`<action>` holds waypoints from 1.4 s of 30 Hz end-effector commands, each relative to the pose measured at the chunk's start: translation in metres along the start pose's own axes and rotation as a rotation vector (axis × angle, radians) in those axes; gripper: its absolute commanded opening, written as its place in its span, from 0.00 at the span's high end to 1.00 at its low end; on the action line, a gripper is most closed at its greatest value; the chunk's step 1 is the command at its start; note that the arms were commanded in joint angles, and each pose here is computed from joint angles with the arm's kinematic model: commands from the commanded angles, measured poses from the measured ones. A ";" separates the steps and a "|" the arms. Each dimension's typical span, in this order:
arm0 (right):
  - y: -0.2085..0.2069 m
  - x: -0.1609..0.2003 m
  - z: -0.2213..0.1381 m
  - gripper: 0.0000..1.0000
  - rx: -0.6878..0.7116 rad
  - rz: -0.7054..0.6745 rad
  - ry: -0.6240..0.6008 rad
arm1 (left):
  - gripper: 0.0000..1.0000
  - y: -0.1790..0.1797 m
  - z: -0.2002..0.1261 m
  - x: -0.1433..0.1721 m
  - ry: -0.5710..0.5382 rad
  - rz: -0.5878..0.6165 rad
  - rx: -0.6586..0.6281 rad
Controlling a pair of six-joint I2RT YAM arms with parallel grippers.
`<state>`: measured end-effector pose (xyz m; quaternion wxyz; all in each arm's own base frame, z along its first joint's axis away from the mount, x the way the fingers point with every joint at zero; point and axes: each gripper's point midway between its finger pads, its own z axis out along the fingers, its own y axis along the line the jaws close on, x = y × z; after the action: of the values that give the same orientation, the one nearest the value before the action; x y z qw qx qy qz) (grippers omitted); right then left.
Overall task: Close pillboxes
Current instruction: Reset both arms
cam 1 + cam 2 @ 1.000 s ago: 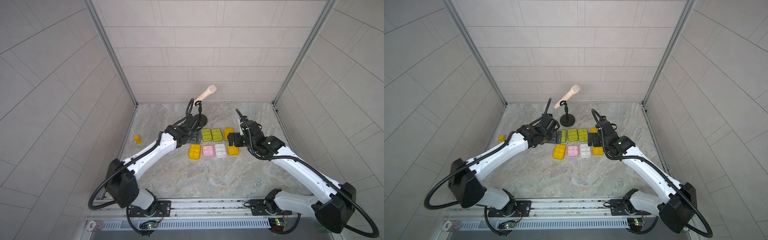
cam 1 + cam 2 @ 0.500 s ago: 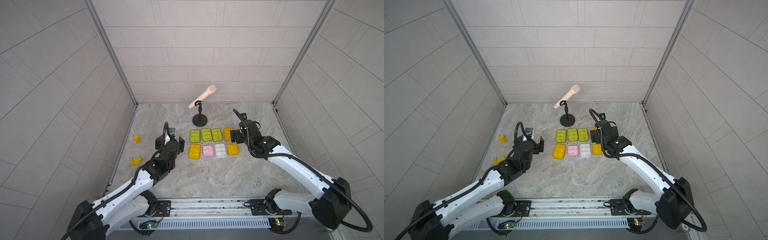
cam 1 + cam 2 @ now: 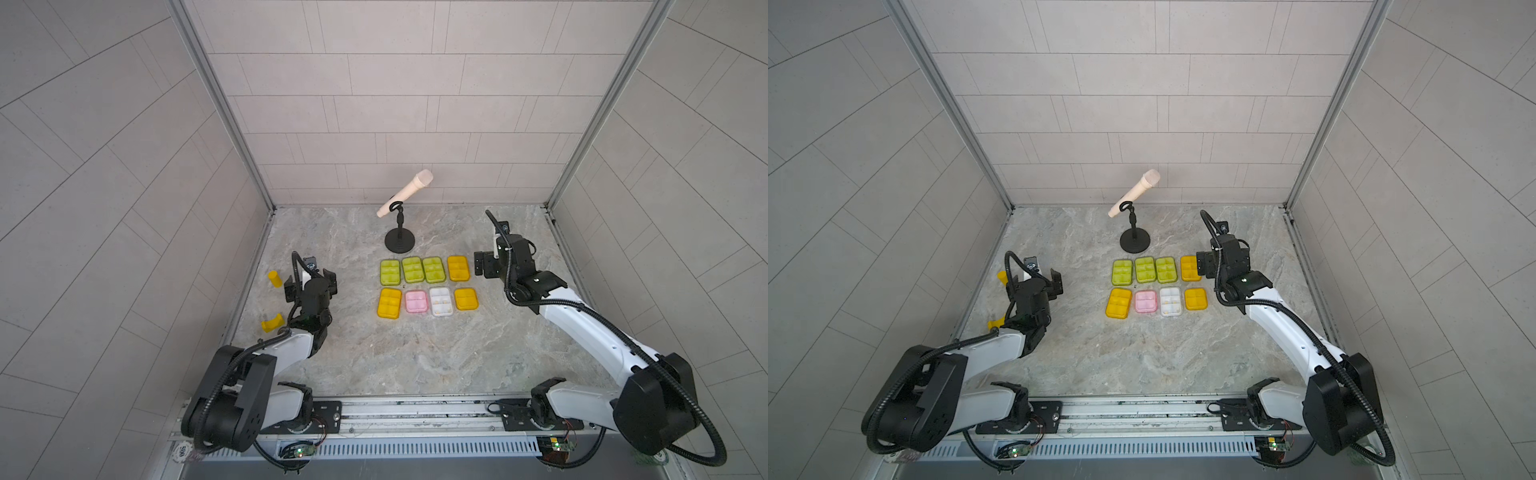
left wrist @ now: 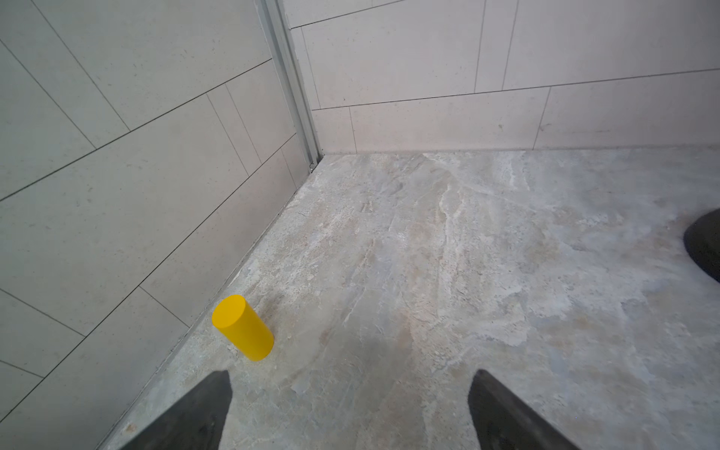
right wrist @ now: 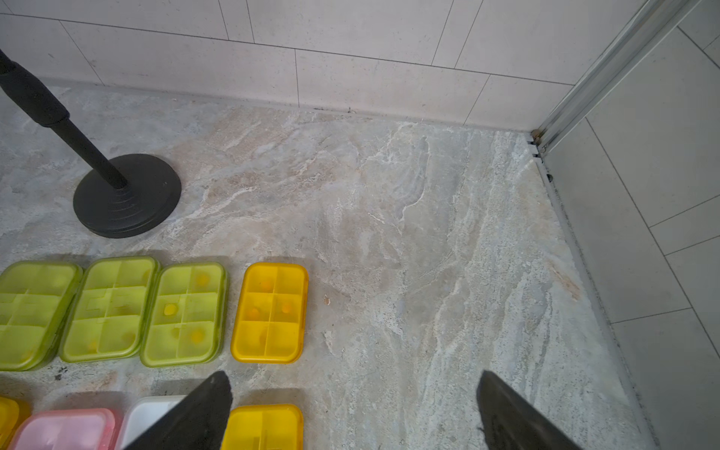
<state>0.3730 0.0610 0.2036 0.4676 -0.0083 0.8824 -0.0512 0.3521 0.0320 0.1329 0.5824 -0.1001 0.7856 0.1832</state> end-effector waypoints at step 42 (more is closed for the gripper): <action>-0.056 0.076 0.039 0.00 0.128 -0.062 -0.261 | 0.00 -0.034 0.050 0.030 0.073 -0.028 0.222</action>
<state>0.3480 -0.0022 0.1054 0.5220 -0.0190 0.8442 -0.1203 0.3983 0.0220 0.0824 0.5563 -0.0584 0.8252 0.0789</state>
